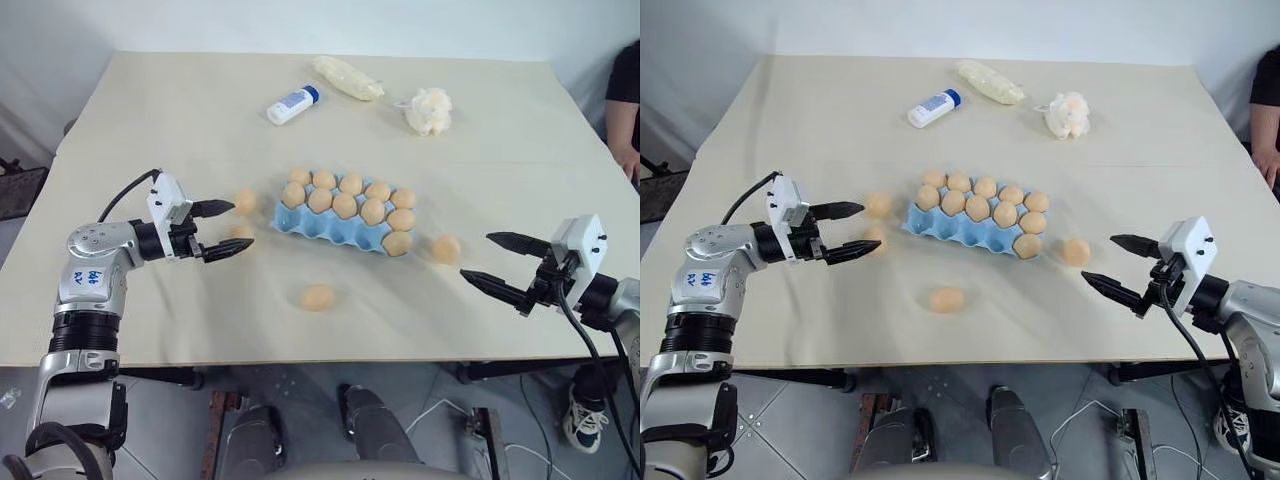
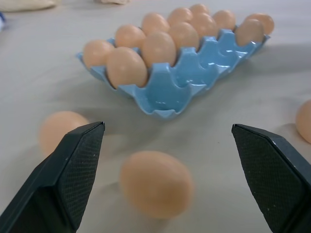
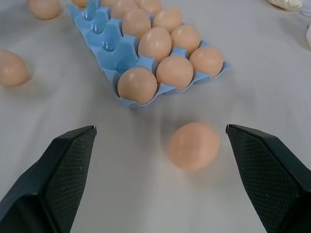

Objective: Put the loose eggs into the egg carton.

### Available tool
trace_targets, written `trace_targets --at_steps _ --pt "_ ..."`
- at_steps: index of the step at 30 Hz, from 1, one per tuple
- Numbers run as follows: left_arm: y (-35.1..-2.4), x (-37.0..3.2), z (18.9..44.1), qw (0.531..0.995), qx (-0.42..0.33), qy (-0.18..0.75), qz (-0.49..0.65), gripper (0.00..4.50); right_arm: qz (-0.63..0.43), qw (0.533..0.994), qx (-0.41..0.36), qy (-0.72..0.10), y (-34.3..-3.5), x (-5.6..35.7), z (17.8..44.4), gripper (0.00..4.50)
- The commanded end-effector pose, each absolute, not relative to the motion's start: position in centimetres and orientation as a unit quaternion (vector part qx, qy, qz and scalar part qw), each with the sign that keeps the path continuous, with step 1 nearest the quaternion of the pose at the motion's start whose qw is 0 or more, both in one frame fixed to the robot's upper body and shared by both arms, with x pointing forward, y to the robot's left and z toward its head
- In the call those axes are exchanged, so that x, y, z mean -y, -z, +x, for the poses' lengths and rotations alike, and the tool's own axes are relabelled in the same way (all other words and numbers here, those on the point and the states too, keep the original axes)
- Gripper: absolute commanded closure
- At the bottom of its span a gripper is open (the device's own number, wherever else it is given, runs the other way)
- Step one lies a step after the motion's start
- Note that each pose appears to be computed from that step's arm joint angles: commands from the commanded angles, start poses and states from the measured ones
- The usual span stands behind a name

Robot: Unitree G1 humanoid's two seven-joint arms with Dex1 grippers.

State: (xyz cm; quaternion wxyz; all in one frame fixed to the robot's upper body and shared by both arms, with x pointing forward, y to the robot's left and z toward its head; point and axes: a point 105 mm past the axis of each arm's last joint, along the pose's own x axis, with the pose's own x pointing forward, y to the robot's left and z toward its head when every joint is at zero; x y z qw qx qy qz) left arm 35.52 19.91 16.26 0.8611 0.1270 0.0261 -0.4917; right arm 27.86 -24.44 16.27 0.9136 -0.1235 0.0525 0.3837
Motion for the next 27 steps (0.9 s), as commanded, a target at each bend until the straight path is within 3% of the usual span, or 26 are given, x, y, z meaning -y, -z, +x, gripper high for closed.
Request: trace_targets --at_steps 1,8,18,22,27 --pt "-17.5 -19.6 35.9 0.861 0.003 0.488 0.140 0.04 -0.145 0.918 -0.038 -0.368 -17.3 24.9 27.5 0.00" --pt "-16.9 -19.2 36.8 0.872 -0.020 0.470 0.137 0.04 -0.136 0.927 -0.034 -0.348 -17.4 24.9 26.6 0.00" --pt "-16.8 -18.7 35.4 0.842 0.018 0.528 0.111 0.04 -0.115 0.949 -0.038 -0.291 -17.3 25.7 25.0 0.00" --pt "-15.6 -19.3 35.0 0.834 -0.017 0.536 0.131 0.04 -0.103 0.964 -0.036 -0.241 -16.5 26.6 25.2 0.00" --pt "-15.8 -19.3 34.7 0.830 -0.004 0.543 0.130 0.04 -0.085 0.968 -0.032 -0.234 -15.3 25.8 26.5 0.00"
